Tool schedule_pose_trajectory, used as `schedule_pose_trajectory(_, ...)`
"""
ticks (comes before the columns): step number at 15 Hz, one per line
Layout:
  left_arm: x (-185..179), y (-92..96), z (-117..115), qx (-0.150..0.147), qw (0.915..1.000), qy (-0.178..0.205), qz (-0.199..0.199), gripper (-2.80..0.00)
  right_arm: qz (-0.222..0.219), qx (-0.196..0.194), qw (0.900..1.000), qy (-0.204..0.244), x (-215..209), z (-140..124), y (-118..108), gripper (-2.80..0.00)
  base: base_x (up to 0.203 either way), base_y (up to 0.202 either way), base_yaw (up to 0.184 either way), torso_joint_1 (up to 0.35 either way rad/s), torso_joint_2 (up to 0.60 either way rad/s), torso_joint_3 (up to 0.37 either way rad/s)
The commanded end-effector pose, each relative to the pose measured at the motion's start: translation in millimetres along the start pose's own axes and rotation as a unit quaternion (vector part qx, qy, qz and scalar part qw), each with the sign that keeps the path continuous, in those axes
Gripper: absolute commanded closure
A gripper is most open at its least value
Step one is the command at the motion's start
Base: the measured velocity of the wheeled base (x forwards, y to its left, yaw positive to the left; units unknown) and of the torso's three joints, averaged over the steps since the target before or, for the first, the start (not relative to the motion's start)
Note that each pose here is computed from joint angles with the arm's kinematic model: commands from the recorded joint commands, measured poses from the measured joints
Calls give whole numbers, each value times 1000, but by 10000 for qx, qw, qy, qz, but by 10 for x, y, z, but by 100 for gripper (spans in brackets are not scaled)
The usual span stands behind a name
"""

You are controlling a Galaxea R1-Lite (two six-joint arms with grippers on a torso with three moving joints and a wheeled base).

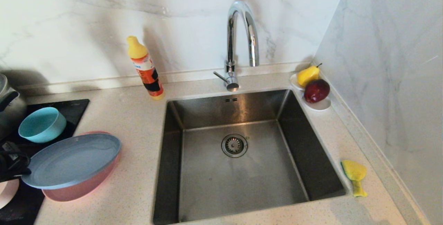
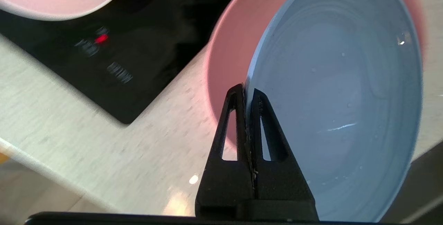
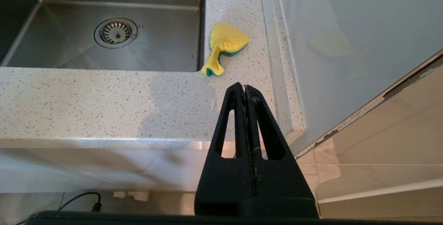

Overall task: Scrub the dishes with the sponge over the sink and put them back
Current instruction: Place the plate on the plate

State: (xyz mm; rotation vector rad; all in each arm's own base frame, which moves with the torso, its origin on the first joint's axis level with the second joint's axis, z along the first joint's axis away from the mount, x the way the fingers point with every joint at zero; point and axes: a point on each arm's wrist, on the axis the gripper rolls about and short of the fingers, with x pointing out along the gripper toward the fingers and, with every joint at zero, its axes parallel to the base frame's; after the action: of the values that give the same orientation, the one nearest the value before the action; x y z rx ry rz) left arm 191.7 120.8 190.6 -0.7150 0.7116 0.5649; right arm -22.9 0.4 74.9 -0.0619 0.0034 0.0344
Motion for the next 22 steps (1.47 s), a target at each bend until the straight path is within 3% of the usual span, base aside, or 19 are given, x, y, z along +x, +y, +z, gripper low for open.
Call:
schedule_pose_trajectory(1, 55, 67, -24, -28, 9996, -60, -270, 0, 5, -5, 10000, 0, 0, 0, 0, 0, 0, 0, 0, 0, 0, 0)
schedule_pose_trajectory(12, 453, 163, 118, 224, 9964, -48, -817, 0, 5, -5, 10000, -4, -1, -1, 0, 0, 0, 0, 0, 0, 0, 0)
schedule_pose_trajectory(17, 413, 155, 109, 292, 9953, -55, -922, 0, 5, -5, 10000, -5, -1, -1, 0, 0, 0, 0, 0, 0, 0, 0)
schedule_pose_trajectory(22, 191, 111, 109, 329, 9938, -321, -1017, 0, 5, -5, 10000, -7, -1, -1, 0, 0, 0, 0, 0, 0, 0, 0)
